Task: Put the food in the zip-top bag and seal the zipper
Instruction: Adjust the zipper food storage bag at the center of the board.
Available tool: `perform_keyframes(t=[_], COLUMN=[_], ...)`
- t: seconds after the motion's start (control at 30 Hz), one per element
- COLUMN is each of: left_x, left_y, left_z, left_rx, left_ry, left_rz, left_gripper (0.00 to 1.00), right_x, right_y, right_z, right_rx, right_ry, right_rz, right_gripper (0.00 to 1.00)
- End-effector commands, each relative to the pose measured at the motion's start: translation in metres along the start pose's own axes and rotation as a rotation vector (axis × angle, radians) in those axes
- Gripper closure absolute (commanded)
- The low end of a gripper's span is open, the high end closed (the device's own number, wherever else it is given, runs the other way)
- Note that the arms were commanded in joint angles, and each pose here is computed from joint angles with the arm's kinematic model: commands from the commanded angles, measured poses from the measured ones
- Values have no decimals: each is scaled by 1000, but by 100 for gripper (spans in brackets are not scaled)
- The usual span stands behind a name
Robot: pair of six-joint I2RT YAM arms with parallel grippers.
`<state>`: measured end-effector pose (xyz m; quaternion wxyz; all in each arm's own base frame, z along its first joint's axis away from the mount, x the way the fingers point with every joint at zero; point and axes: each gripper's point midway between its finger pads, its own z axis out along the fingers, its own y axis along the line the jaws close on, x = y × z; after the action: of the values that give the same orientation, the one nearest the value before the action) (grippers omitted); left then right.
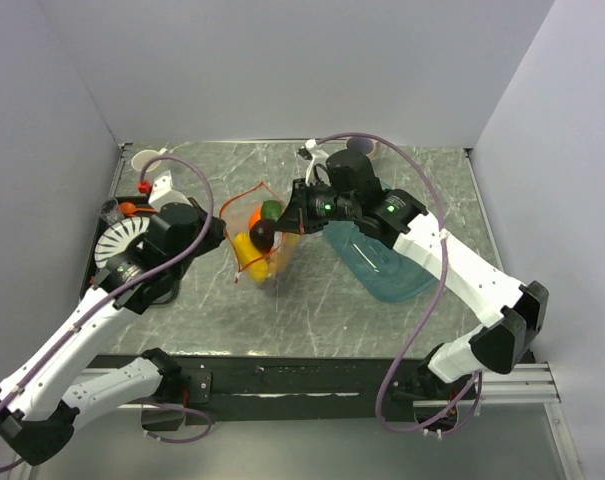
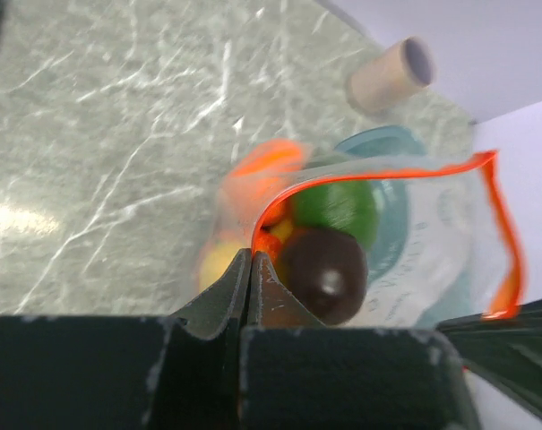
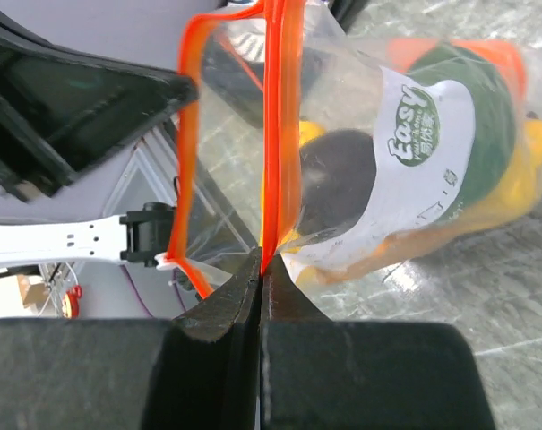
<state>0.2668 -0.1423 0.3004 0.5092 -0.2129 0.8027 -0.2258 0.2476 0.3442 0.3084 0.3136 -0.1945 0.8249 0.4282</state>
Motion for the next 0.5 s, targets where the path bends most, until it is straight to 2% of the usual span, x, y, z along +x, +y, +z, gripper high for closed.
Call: perform_keyframes(t=[0.0, 0.03, 0.1, 0.13, 0.3, 0.37, 0.47], left_x=[15, 25, 29, 37, 15, 5, -29], left_y=[7, 8, -1, 4, -5, 0, -15], left_z=[11, 17, 17, 21, 13, 7, -11], left_rx=[5, -3, 13, -23, 36, -6, 30], left_ry=[39, 88, 148, 185, 87, 60, -21], left_rz=[25, 57, 93, 107, 86, 67, 56], left_gripper=[99, 99, 99, 99, 99, 99, 99], right_x=[-8, 7, 15, 7, 11, 10, 5], right_y=[-1, -18, -25, -14, 1, -1, 1], right_z=[13, 23, 27, 27, 32, 37, 39], right_rx=[23, 88, 121, 73, -25, -17, -22], right_ry=[35, 112, 119, 63, 95, 102, 97], right_rz=[-10, 22, 11, -23, -17, -5, -17], right_gripper=[100, 100, 100, 100, 100, 100, 100])
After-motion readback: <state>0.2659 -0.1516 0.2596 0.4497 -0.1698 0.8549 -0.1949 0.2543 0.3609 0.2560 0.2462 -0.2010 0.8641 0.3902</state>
